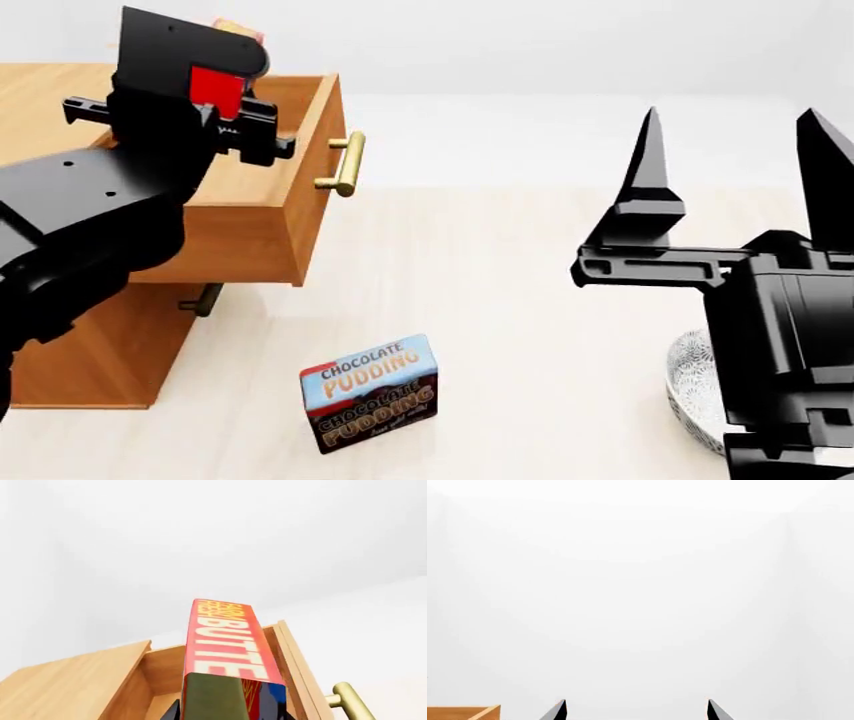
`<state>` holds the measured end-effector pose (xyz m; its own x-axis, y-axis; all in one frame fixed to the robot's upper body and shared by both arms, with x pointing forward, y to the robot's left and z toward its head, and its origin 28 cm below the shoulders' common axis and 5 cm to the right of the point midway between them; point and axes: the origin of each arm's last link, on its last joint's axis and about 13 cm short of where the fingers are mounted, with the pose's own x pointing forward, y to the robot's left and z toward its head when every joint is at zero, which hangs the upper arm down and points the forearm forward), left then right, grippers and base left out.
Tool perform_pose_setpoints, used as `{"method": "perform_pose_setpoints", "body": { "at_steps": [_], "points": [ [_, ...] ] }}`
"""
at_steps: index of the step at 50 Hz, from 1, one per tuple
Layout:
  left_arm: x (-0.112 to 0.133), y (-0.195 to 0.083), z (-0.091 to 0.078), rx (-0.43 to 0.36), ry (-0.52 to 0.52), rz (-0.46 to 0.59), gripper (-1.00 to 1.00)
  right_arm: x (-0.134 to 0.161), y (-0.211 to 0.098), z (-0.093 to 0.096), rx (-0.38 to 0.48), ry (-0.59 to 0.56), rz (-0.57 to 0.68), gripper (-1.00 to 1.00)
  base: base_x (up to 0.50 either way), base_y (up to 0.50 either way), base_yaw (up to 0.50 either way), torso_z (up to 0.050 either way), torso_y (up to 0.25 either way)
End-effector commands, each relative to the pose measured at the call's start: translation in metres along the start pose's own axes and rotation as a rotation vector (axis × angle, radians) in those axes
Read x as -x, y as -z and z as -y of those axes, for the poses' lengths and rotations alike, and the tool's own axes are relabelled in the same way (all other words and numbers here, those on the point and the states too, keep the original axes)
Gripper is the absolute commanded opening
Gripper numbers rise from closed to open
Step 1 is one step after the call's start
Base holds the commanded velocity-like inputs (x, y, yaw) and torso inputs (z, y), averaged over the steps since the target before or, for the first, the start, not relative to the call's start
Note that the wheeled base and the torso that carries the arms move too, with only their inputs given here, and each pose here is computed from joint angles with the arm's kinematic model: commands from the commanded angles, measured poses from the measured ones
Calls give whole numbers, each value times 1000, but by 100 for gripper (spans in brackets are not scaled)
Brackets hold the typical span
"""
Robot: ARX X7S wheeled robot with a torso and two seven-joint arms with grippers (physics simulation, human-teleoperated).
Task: Put the butter at the back in the top drawer of the cabinet and close it.
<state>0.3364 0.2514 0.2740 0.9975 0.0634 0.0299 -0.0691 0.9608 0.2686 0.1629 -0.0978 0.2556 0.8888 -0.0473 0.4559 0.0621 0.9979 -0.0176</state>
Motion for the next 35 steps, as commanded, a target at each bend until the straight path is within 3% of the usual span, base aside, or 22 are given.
{"method": "perform_pose_setpoints", "body": {
  "at_steps": [1, 8, 14, 35],
  "points": [
    [-10, -7, -10, -18, -68, -45, -100, 2, -2, -1, 6, -14, -6, 100, 0, 0, 0, 0, 0],
    [-19, -10, -10, -2, -54, -81, -100, 3, -3, -2, 9, -21, -6, 100, 0, 0, 0, 0, 1],
    [-27, -10, -10, 79, -6, -103, -100, 3, -5, -2, 12, -25, -5, 100, 0, 0, 0, 0, 2],
    [-46, -1, -16, 111, -89, -148, -100, 3, -1, -1, 13, -32, -11, 100, 0, 0, 0, 0, 1]
  ]
}}
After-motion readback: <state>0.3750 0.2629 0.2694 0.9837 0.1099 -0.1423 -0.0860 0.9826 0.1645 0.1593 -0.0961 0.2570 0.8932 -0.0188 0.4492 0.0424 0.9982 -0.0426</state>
